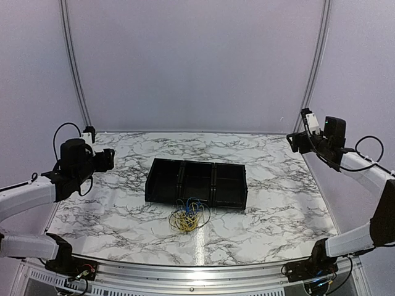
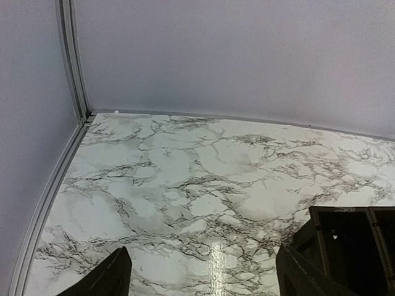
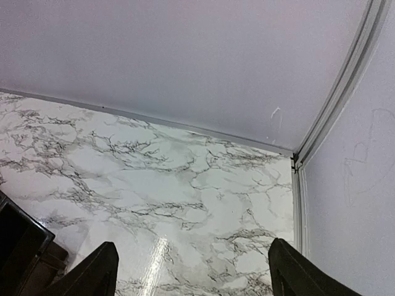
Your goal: Untangle the cables
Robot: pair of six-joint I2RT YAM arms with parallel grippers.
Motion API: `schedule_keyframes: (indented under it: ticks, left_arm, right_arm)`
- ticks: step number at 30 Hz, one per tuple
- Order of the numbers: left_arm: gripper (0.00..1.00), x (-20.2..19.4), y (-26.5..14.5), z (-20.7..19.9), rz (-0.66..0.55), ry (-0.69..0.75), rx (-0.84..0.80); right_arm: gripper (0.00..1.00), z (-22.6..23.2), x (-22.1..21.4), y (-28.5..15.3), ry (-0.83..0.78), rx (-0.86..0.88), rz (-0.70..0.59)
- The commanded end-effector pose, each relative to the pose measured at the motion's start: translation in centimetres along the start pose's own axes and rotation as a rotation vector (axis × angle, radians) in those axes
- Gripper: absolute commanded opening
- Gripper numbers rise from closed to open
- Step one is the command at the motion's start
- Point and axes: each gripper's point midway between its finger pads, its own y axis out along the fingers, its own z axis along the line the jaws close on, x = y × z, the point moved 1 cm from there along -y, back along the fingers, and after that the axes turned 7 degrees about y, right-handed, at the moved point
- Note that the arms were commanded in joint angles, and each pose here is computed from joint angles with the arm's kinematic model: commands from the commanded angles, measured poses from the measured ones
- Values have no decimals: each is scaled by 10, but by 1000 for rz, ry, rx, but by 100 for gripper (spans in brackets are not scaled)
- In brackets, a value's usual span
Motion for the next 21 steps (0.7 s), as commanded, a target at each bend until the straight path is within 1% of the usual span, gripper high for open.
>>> schedule_keyframes:
  ticks: [1,2,5,7,9,11,15,16,18,19,21]
  left_arm:
    - [88,19,-18,-12,-97,-37,-90]
    - [91,19,-21,-16,-101,-35,-111]
    - [95,18,-30,-32,-112,-1,-171]
    - [97,10,-32,-43,-94,69,-185]
    - [98,0,-32,-54,-51,165,-176]
    - [99,-7,-34,-66,-24,249,-179]
    - [99,-12,-44,-88,-43,333,-242]
    - [99,-11,-47,-92,-49,335,-253]
    - [99,-8,-48,-89,-63,300,-218]
    - [99,-8,-47,-81,-64,268,-164]
    - [99,-12,-42,-56,-49,222,1]
  right_arm:
    - [89,-16,10,-7,18,-49,-57]
    - [92,-16,9,-8,22,-43,-55]
    - [96,-7,6,-13,-13,21,-55]
    - [97,8,3,-17,-66,112,-52]
    - [98,24,-1,-19,-98,210,-25]
    - [98,42,-4,-21,-122,296,3]
    - [95,95,-14,-21,-230,440,46]
    - [95,110,-19,-21,-259,474,57]
    - [93,143,-31,-22,-306,565,86]
    - [92,159,-36,-23,-328,612,98]
    - [89,194,-50,-28,-375,715,128]
